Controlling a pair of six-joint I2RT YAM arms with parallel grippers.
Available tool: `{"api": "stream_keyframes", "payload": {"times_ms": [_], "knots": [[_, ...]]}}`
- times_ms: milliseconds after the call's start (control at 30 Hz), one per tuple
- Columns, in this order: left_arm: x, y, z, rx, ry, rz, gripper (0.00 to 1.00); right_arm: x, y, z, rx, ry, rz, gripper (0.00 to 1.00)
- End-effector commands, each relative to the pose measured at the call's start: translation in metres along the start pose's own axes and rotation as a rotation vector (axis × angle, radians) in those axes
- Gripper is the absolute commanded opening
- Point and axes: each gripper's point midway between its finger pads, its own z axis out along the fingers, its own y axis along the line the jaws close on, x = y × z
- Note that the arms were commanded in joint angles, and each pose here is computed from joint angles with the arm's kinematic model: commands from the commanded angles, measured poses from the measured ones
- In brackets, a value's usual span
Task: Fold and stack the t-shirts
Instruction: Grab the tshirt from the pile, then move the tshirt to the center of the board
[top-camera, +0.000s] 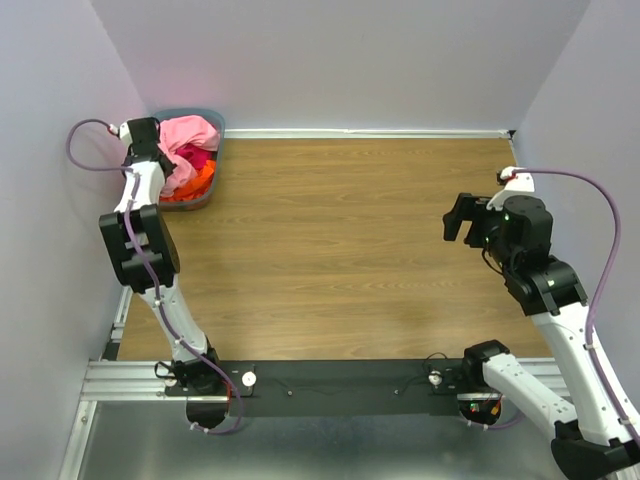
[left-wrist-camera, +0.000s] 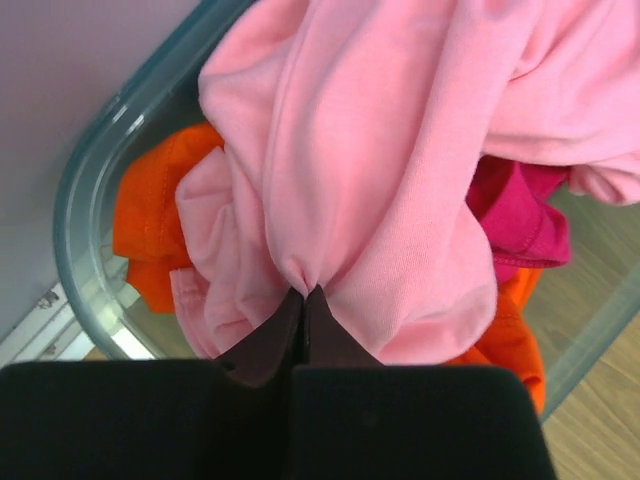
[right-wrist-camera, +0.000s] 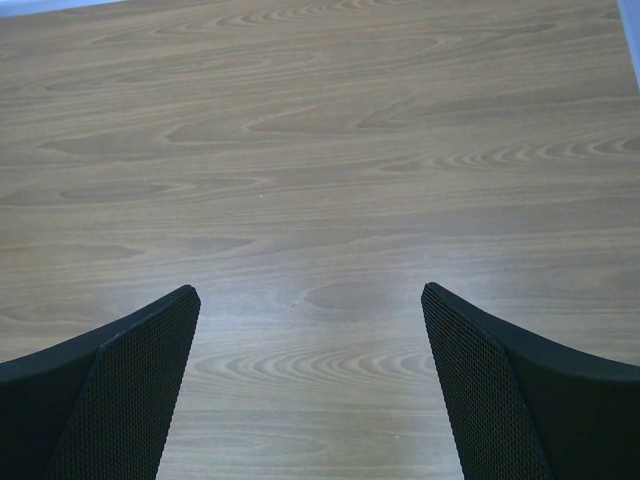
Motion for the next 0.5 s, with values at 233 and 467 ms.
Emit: {"api": "stream_keyframes", "payload": {"times_ms": [233,467], "knots": [[-0.179,-0.123,-0.282,0.376,-0.561,-0.007,0.0,-0.027,0.016,-0.017,-0.083,-0.063,0.017,1.0],[-0.125,-0.241,-0.464,0.893,-0.588,0.029,0.0,-0.048,0.03,-0.046,-0.182,-0.143,0.058,1.0]]}}
